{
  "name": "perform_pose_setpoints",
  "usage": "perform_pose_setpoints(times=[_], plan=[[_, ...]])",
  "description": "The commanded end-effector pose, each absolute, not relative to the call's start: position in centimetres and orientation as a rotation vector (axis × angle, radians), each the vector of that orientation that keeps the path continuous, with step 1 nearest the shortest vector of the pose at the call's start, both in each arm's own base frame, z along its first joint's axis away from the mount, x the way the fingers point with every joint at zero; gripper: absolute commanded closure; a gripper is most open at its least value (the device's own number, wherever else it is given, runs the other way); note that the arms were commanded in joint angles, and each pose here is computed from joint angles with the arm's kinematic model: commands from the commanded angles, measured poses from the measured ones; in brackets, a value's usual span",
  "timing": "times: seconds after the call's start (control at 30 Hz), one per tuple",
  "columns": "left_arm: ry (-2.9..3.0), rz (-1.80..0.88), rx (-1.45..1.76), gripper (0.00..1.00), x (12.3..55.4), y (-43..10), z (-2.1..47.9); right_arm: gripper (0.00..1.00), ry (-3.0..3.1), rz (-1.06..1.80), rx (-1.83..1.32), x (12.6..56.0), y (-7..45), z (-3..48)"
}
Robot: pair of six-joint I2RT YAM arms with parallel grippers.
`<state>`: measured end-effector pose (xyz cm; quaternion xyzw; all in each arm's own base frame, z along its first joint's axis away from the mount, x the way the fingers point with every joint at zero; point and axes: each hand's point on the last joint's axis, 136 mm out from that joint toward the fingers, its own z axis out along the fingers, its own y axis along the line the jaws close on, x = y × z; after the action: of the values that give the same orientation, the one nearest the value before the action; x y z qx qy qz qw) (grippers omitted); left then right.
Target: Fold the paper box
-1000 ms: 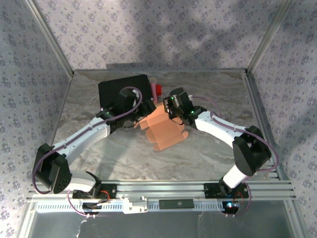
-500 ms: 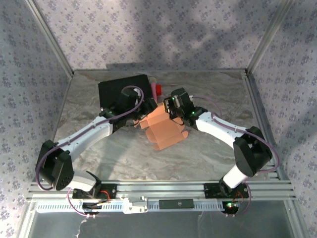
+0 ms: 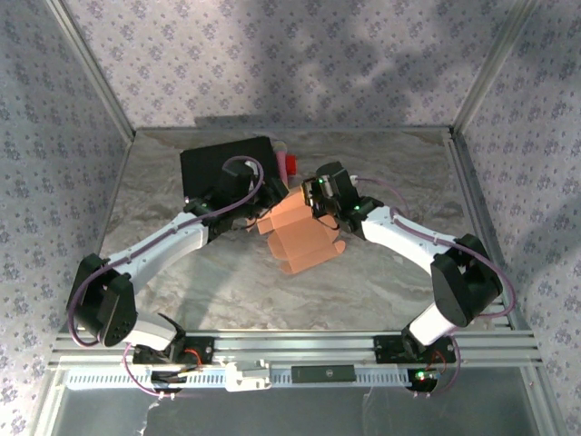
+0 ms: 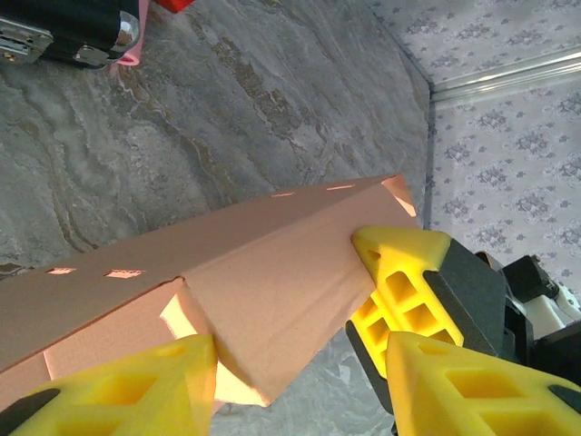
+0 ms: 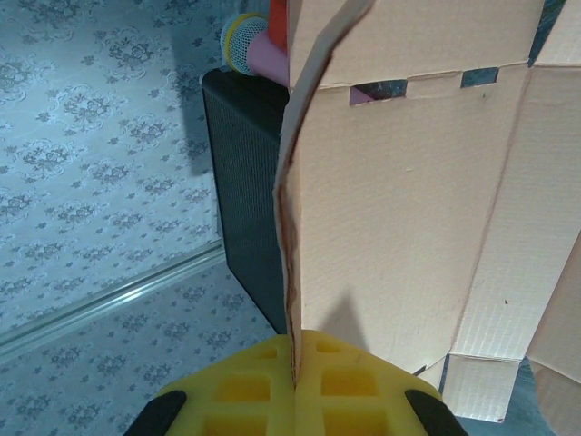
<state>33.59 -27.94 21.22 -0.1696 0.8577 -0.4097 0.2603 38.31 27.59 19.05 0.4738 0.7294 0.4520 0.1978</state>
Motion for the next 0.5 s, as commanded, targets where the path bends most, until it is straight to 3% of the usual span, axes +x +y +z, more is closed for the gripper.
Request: perform_pose_setpoints(times=[0.0,0.13,0.2,0.3,0.47], plan=[[2.202,-1.086,-0.414,0.46,33.4,-26.3,25.8,1.00,2.006,1.320,1.333,38.1,26.9,20.5],[2.129,-0.963,-0.487,0.36,32.2,-20.0,26.9,1.00,1.994,1.338,1.346,37.6,25.3,22.0],[2.142,-0.948,-0.564,0.38,32.1,-17.2,24.9,1.00,1.982,1.319,1.351,37.4,24.3,22.8],[2.194,-0.929,-0.697,0.51,31.8,-13.8,19.6,1.00,1.955,1.325,1.363,37.3,23.3,23.7],[2.103,-1.195,-0.700,0.71,32.8,-15.1,14.9,1.00,1.921,1.380,1.407,37.6,22.7,24.5]])
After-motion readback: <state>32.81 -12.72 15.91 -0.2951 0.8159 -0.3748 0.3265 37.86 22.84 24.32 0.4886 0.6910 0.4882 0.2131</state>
